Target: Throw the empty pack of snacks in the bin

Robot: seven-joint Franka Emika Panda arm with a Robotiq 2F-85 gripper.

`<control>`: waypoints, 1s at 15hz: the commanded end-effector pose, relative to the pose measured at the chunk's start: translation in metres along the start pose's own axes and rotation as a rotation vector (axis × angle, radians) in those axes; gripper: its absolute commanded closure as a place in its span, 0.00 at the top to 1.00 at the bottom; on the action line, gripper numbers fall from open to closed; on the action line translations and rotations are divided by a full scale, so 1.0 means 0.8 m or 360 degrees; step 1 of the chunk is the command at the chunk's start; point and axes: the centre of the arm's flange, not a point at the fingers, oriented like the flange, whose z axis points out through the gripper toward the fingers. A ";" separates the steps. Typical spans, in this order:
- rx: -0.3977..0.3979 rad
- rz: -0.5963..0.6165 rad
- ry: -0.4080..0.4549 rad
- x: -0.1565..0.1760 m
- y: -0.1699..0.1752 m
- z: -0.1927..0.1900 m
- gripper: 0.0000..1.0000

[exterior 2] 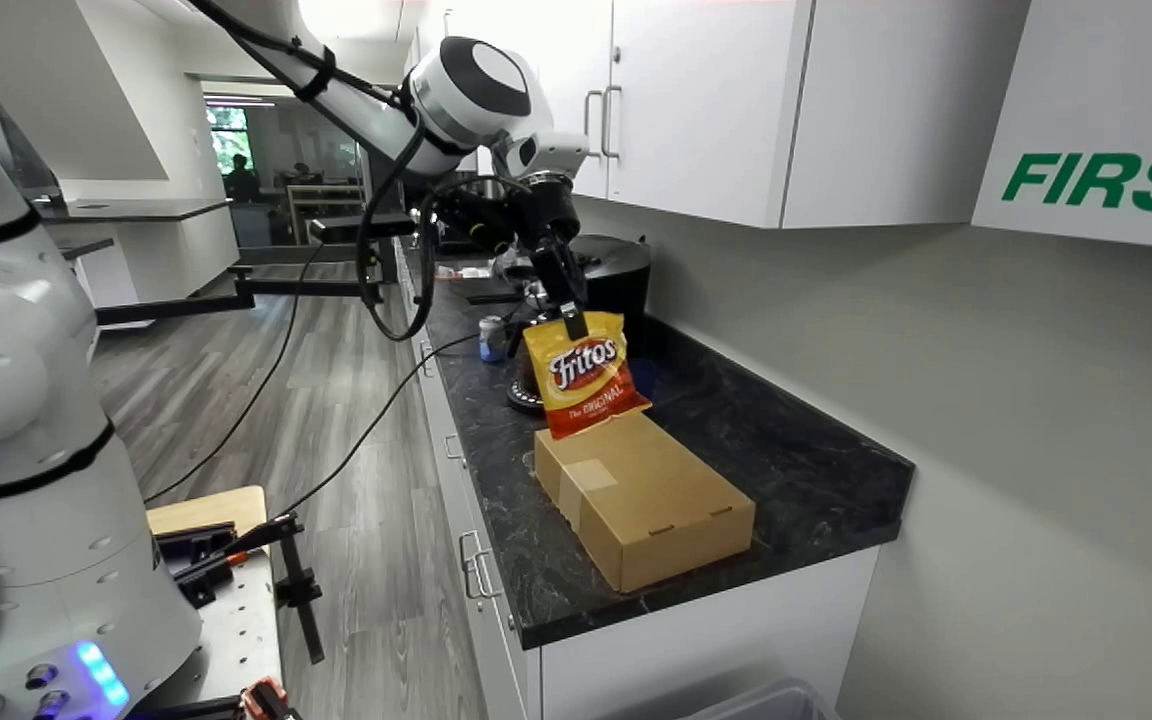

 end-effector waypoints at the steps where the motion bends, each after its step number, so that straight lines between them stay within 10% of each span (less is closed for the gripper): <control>1: 0.0023 0.0065 -0.0009 0.012 0.053 0.014 0.00; 15: 0.0126 0.0169 -0.0133 0.136 0.162 0.134 0.00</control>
